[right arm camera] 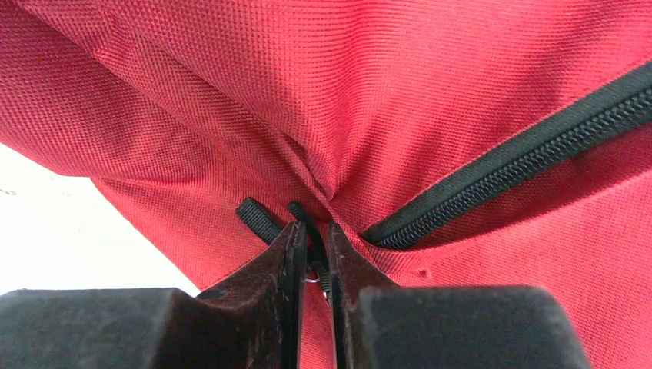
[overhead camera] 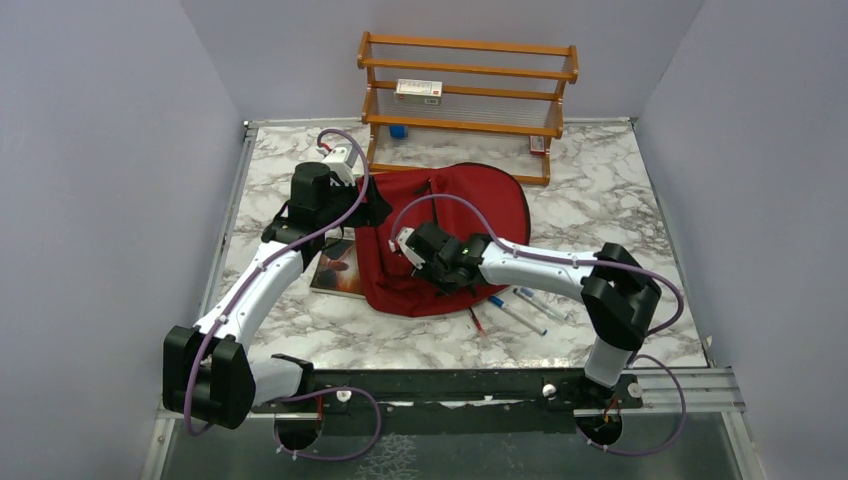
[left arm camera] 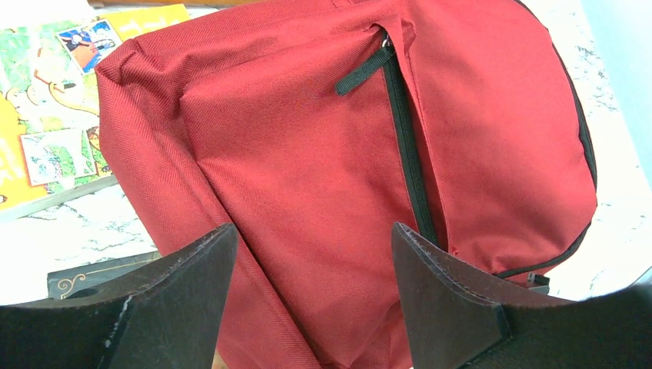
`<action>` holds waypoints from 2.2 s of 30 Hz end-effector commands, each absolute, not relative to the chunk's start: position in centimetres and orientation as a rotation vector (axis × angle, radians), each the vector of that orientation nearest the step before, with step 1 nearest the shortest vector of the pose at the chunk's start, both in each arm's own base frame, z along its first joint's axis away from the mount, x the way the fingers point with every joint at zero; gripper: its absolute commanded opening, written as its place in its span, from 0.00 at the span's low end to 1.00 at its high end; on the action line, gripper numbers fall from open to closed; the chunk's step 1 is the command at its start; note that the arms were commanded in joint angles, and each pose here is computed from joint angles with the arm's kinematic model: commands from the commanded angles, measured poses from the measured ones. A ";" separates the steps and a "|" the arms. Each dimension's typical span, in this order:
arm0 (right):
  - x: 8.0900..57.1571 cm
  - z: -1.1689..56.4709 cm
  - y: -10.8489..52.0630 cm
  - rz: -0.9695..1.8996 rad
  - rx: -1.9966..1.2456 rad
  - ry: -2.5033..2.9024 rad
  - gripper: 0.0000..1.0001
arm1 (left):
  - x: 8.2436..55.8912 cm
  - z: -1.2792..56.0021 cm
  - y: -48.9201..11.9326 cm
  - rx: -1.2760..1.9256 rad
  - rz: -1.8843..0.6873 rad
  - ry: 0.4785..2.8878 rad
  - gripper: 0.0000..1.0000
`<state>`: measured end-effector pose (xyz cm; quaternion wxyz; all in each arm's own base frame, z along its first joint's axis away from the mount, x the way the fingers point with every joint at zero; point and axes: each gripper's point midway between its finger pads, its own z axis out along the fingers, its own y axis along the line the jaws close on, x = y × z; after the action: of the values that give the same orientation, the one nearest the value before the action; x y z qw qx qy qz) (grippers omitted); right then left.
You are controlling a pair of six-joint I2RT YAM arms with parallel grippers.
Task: Pack the student bag
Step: Unzip the student bag at the center of the board.
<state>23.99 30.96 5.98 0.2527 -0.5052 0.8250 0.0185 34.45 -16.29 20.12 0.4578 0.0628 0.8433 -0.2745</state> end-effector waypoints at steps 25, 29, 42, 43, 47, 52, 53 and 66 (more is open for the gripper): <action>24.8 15.1 29.6 0.481 -0.378 2.121 0.00 | 30.8 24.3 -20.2 0.452 -0.873 1.821 0.73; 25.1 16.0 29.6 0.634 -0.306 2.105 0.00 | 29.0 23.6 -20.6 0.471 -0.862 1.805 0.72; 25.5 19.9 29.8 0.900 -0.225 2.018 0.00 | 21.5 23.3 -23.5 0.789 -0.904 1.492 0.70; 25.4 20.3 30.0 0.917 -0.221 2.012 0.00 | 21.3 23.2 -23.7 0.819 -0.892 1.473 0.70; 25.1 21.4 30.5 0.972 -0.227 1.995 0.00 | 21.3 22.3 -24.9 0.912 -0.844 1.453 0.67; 24.7 21.8 30.5 0.995 -0.224 1.987 0.00 | 22.2 20.7 -26.5 0.960 -0.776 1.491 0.66; 24.6 22.0 30.4 1.003 -0.223 1.982 0.01 | 22.2 20.5 -27.0 0.976 -0.766 1.494 0.66; 23.6 22.1 29.7 1.039 -0.203 1.968 0.01 | 23.0 18.4 -30.6 0.998 -0.643 1.525 0.64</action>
<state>23.80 29.26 20.55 0.4281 -0.0815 0.8117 0.3890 21.70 -29.42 16.48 0.5267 0.4351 0.6667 -0.2978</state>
